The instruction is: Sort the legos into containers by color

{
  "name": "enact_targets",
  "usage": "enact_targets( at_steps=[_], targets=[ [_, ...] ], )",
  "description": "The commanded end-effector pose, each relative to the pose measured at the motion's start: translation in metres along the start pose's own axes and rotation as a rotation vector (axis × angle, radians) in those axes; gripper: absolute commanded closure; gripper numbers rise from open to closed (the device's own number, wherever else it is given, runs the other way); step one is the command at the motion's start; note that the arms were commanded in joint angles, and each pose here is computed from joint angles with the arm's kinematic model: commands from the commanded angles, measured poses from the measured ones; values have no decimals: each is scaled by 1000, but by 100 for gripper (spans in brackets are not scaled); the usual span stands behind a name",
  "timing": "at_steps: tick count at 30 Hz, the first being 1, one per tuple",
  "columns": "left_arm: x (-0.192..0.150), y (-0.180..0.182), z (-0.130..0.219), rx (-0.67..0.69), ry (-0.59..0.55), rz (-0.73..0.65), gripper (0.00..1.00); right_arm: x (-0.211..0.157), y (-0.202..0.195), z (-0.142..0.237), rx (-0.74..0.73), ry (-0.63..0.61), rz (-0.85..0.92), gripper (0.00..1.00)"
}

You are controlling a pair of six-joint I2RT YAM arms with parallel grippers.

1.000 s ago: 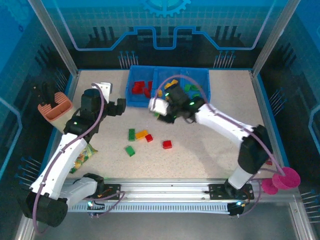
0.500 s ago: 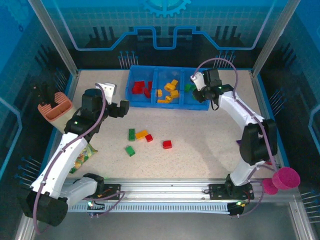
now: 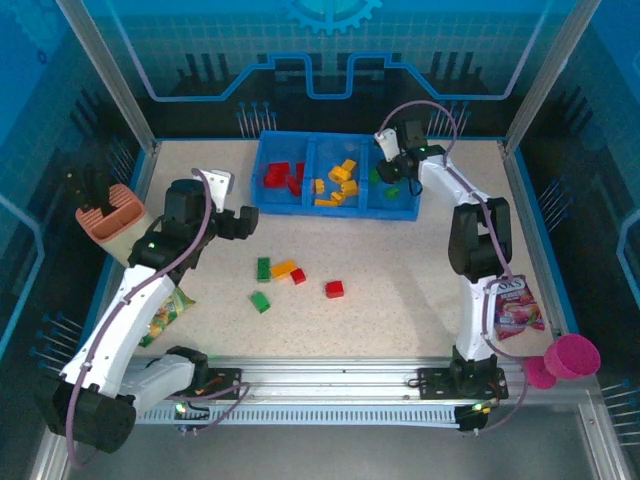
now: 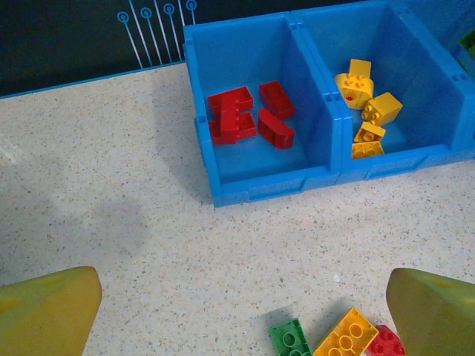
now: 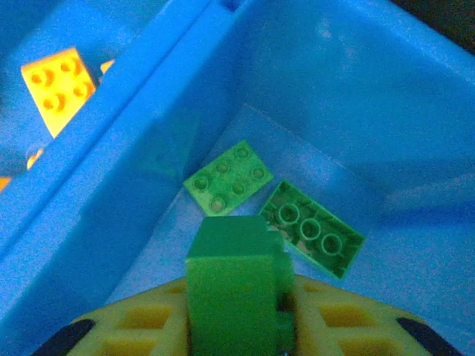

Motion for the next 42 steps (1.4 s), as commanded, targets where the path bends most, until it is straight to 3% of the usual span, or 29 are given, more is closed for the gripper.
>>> enact_targets(
  at_steps=[1, 5, 9, 18, 21, 24, 30, 34, 42],
  targets=[
    [10, -1, 9, 0, -3, 24, 1, 5, -4, 7, 22, -11, -2, 58],
    [7, -2, 5, -15, 29, 16, 1, 11, -2, 35, 16, -83, 22, 47],
    [-5, -17, -6, -181, 128, -117, 1, 18, 5, 72, 61, -164, 59, 43],
    [-103, -70, -52, -396, 241, -523, 1, 14, 22, 140, 62, -346, 72, 39],
    [-142, -86, -56, -477, 285, -676, 1, 9, 28, 158, 80, -411, 39, 31],
    [-163, -98, -56, -540, 280, -707, 1, 5, 34, 172, 121, -432, 16, 19],
    [-177, -116, -55, -606, 213, -791, 1, -6, 42, 191, 106, -496, -8, 18],
    [-187, -128, -66, -576, 157, -874, 1, -12, 45, 201, 82, -526, -25, 17],
    [-195, -154, -101, -583, 237, -938, 8, -23, 46, 216, 41, -545, -57, 17]
  ],
)
Point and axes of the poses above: each hand's point on the last joint's axis, 136 mm out from that joint toward the fingers, its own z axis back along the fingers, its own y axis along the line the jaws close on, x = y × z, the point moved 10 cm from there along z, back along the fingers, and after that the axes turned 13 degrees about z, right-handed, at the moved point
